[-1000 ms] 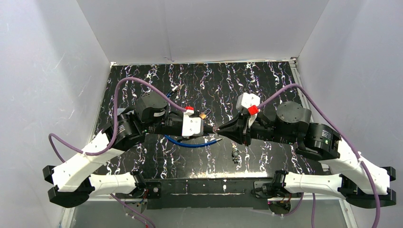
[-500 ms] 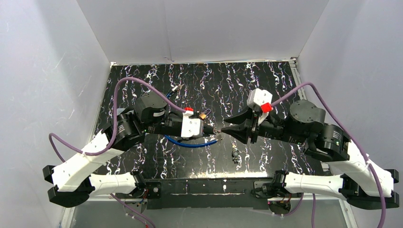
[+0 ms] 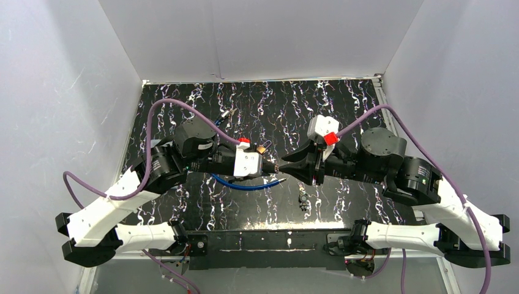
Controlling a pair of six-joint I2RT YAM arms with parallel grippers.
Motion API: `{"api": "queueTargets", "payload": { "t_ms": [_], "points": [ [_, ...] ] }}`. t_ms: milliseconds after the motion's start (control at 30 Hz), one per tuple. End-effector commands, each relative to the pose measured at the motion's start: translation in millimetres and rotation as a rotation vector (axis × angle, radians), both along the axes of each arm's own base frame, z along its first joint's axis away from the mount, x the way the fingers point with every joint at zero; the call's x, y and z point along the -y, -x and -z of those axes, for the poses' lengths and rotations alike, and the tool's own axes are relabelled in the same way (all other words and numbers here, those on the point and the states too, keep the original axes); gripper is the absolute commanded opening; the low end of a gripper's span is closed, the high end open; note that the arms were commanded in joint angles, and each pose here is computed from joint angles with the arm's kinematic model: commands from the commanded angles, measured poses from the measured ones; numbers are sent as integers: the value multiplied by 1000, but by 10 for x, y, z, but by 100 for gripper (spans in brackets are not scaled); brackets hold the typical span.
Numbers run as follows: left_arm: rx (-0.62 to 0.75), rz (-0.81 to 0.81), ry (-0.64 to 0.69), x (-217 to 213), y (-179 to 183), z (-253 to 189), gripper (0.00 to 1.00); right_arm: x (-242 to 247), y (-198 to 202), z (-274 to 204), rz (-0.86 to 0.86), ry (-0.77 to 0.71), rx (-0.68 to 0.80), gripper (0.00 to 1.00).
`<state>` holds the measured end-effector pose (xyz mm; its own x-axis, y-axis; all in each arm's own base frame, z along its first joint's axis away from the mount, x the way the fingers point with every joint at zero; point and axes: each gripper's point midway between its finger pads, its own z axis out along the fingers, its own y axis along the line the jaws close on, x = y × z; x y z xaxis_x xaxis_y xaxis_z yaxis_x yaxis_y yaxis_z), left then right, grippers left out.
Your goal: Unlock with the key
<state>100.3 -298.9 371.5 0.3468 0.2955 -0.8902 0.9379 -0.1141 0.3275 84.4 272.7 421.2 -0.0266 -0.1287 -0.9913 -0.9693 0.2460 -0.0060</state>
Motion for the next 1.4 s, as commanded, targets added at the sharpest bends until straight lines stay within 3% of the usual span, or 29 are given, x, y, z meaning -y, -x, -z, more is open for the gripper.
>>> {"api": "queueTargets", "payload": {
  "t_ms": [0,233,633,1367],
  "points": [
    [37,32,72,6,61,-264,0,10,15,-20,-2,-20,-6,39],
    [37,34,74,17,59,-278,0,38,40,27,-9,-12,-12,38],
    [39,39,79,28,62,-299,0,30,3,43,9,-7,-11,1],
    [42,108,69,63,152,-331,0,-124,-106,160,34,3,-11,1]
  ]
}}
